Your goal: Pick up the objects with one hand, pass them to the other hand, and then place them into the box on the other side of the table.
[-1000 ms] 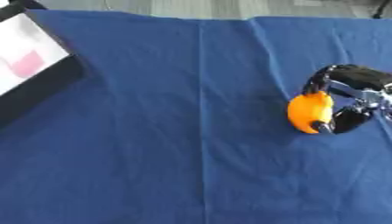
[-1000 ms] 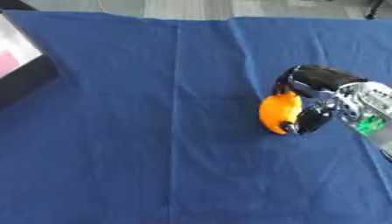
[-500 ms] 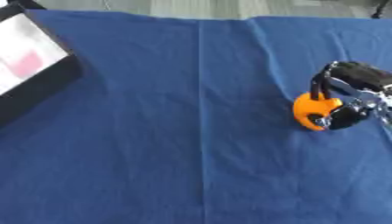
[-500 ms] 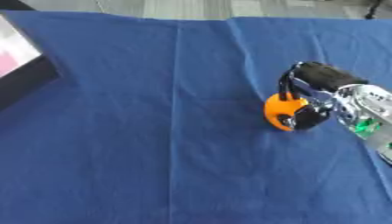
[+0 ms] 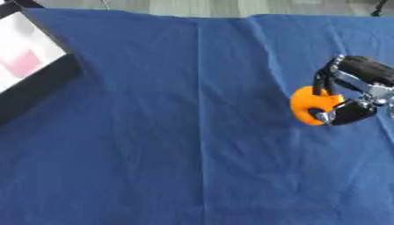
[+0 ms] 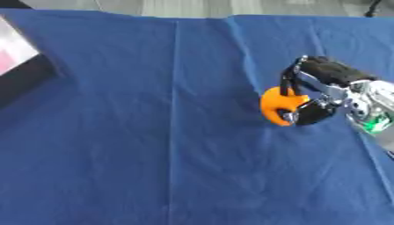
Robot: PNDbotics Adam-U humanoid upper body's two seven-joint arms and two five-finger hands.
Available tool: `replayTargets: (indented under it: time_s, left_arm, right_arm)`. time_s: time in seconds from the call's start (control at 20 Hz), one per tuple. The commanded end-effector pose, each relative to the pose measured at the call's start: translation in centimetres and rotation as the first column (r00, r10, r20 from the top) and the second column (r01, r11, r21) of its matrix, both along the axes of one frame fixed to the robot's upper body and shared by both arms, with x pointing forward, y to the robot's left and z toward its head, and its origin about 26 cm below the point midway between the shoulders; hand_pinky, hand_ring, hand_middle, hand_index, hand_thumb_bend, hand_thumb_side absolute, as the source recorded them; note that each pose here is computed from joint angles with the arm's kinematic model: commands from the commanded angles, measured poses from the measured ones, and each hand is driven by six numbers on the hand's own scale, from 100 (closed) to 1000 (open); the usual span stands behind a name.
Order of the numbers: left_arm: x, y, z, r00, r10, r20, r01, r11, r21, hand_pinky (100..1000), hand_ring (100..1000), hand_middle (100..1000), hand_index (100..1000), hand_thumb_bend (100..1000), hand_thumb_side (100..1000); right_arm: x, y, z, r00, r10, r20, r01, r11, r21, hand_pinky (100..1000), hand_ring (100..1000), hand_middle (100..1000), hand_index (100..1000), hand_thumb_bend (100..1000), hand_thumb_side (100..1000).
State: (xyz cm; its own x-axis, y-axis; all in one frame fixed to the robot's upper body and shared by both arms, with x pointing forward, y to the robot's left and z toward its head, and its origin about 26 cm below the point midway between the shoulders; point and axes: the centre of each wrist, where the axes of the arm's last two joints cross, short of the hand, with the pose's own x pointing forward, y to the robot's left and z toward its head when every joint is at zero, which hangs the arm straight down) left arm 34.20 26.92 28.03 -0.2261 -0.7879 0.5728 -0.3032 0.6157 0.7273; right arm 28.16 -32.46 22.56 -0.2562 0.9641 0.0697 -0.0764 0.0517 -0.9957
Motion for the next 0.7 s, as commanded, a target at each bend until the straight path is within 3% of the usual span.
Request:
replayTargets:
  time_s: [0.05,0.4,0.7]
  left_arm:
    - [-0.4,0.5,1.0,1.000,0.011,0.026,-0.012,1.000,0.029,970,739,703,775,100,717]
    - [-0.4,0.8,1.0,1.000,0.018,0.025,-0.019,0.999,0.033,966,740,700,774,100,709]
    - [-0.4,1.1,1.6,0.998,0.035,0.049,-0.036,0.999,0.021,964,739,699,773,100,696]
  right_arm:
    - [-0.2,-0.6,2.0,0.997,0.033,0.069,-0.034,0.999,0.010,836,593,315,509,347,100]
    - [0.1,-0.1,3.7,0.966,0.147,0.211,-0.186,0.967,0.176,818,603,302,522,335,100]
    - [0.6,1.1,4.0,0.900,0.217,0.377,-0.370,0.839,0.400,788,583,284,518,265,100]
